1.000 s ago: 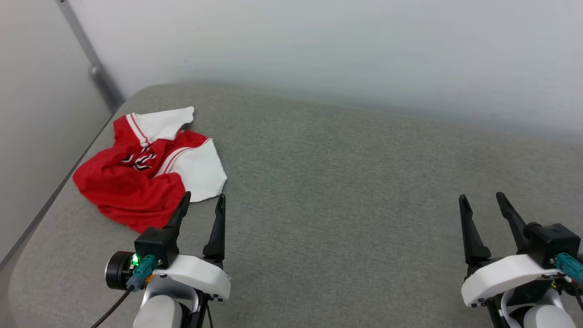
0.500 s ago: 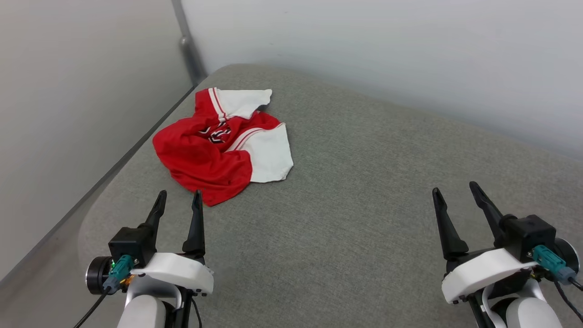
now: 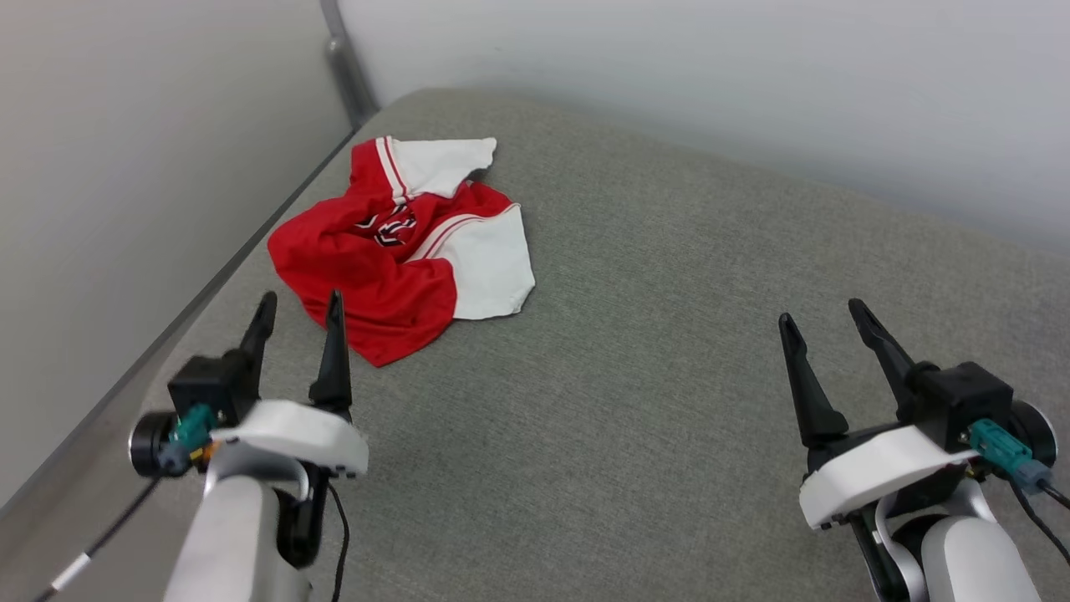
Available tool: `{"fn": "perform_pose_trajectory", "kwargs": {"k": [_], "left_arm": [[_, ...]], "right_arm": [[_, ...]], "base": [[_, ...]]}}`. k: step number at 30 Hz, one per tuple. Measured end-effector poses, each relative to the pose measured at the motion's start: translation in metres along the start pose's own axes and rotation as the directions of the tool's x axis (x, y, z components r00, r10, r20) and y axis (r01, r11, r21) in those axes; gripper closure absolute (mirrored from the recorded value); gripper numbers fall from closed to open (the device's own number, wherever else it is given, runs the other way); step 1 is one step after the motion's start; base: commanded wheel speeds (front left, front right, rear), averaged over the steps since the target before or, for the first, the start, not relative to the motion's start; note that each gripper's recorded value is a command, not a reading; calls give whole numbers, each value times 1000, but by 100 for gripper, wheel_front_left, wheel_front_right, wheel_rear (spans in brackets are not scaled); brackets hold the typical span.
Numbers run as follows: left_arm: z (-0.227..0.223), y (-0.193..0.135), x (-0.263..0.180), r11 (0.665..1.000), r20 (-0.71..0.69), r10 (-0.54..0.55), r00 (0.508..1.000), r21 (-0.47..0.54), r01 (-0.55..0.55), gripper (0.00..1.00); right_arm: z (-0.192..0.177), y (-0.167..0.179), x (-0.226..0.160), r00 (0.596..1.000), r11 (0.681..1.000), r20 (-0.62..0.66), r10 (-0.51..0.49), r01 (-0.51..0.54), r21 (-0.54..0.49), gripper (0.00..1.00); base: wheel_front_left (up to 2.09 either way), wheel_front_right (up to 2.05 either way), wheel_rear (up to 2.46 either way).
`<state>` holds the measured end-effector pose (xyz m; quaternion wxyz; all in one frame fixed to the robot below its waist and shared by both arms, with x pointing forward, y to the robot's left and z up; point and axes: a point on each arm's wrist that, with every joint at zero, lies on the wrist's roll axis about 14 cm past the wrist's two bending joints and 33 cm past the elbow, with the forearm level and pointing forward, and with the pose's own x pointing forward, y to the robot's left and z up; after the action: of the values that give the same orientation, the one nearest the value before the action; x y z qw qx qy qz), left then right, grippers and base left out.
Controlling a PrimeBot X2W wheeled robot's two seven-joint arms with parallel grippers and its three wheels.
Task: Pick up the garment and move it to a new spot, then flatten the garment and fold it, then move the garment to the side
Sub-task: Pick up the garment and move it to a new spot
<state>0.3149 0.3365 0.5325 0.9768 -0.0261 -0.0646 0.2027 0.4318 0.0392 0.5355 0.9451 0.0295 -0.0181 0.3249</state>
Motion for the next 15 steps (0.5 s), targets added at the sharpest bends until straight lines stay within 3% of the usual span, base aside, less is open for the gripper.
{"fn": "perform_pose_trajectory", "kwargs": {"k": [1,2,8,12,15], "left_arm": [[2,-3,9,1000,2,-16,1000,8,16,0],[18,-8,46,998,29,-52,998,38,51,0],[41,-13,121,989,16,-100,995,115,97,0],[21,-15,160,977,-130,-111,985,166,132,0],[-15,-16,178,969,-320,-100,942,183,165,0]], "right_arm": [[1,-2,2,1000,1000,4,-3,3,2,0],[0,-11,7,1000,1000,7,-17,17,1,0],[-9,-38,15,998,998,8,-67,67,21,0],[-24,-61,14,993,993,-3,-114,114,41,0],[-39,-79,12,988,986,-21,-154,155,55,0]], "base": [[0,0,0],[0,0,0],[0,0,0],[0,0,0],[0,0,0]]}}
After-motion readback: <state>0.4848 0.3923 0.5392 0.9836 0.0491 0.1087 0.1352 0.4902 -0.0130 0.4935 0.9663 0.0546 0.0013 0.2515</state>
